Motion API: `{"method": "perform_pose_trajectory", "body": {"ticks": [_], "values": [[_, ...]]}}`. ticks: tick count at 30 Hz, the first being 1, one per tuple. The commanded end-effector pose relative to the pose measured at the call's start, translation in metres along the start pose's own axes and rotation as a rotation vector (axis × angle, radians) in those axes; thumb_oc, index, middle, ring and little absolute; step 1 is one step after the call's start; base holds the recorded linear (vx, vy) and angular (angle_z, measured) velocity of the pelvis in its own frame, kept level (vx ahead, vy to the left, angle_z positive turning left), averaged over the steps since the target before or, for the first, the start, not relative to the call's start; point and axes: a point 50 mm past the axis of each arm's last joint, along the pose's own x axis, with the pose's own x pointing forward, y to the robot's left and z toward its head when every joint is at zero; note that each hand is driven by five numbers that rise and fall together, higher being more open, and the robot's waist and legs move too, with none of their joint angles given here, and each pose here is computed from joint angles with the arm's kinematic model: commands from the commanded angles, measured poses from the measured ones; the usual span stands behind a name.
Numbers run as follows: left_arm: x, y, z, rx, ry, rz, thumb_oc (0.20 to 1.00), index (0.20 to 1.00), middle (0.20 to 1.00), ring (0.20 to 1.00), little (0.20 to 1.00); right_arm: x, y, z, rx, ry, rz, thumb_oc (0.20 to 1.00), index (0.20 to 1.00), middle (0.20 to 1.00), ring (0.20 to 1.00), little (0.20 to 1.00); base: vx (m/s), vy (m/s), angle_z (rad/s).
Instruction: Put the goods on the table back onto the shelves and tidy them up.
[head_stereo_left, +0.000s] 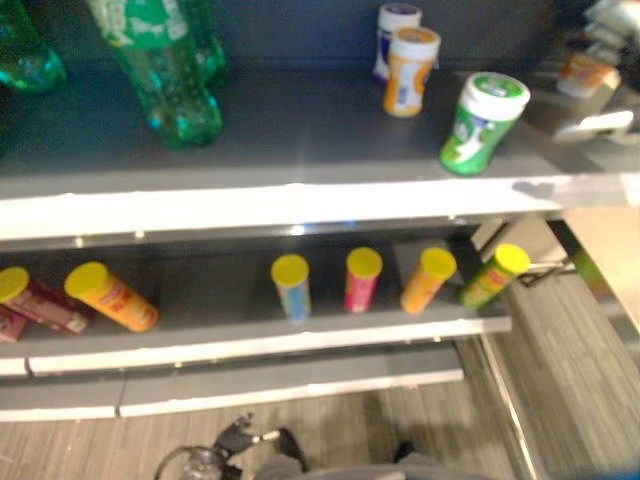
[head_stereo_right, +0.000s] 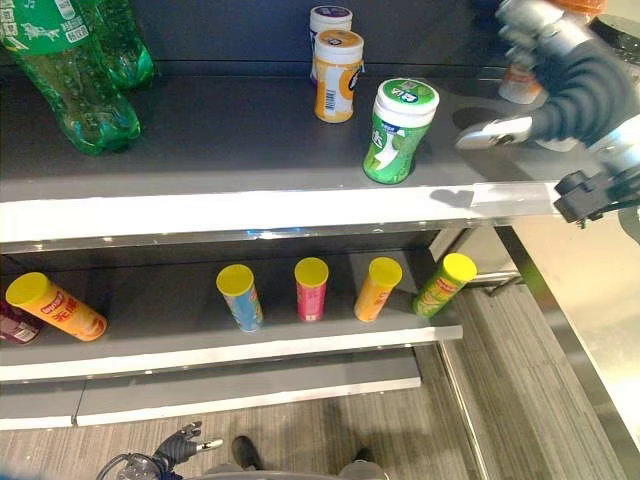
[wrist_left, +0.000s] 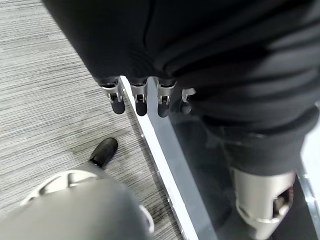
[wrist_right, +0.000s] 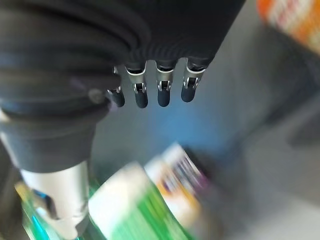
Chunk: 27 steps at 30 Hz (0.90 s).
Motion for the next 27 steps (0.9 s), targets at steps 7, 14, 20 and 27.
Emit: {"method": "perform_pose_trajectory", "body": {"ticks": [7, 14, 20, 27], "values": [[0.009, 0.004, 0.027, 0.013, -0.046, 0.054, 1.0, 1.0, 1.0, 1.0, 1.0, -0.014, 0.048, 0.0, 0.275, -0.095, -0.019, 1.0, 1.0, 1.0, 1.0, 1.0, 0.0, 0.0, 0.0], [0.01, 0.003, 0.031, 0.015, -0.056, 0.058, 1.0, 1.0, 1.0, 1.0, 1.0, -0.007, 0.059, -0.002, 0.338, -0.086, 0.04, 1.0, 1.0, 1.0, 1.0, 1.0, 0.0, 0.0, 0.0], [0.011, 0.001, 0.03, 0.005, -0.051, 0.059, 1.0, 1.0, 1.0, 1.0, 1.0, -0.005, 0.056, -0.002, 0.331, -0.089, 0.026, 1.0, 1.0, 1.0, 1.0, 1.0, 0.0, 0.0, 0.04], [0.011, 0.002, 0.03, -0.007, -0.046, 0.072, 1.0, 1.0, 1.0, 1.0, 1.0, -0.002, 0.065, -0.004, 0.364, -0.09, 0.036, 1.0, 1.0, 1.0, 1.0, 1.0, 0.0, 0.0, 0.03]]}}
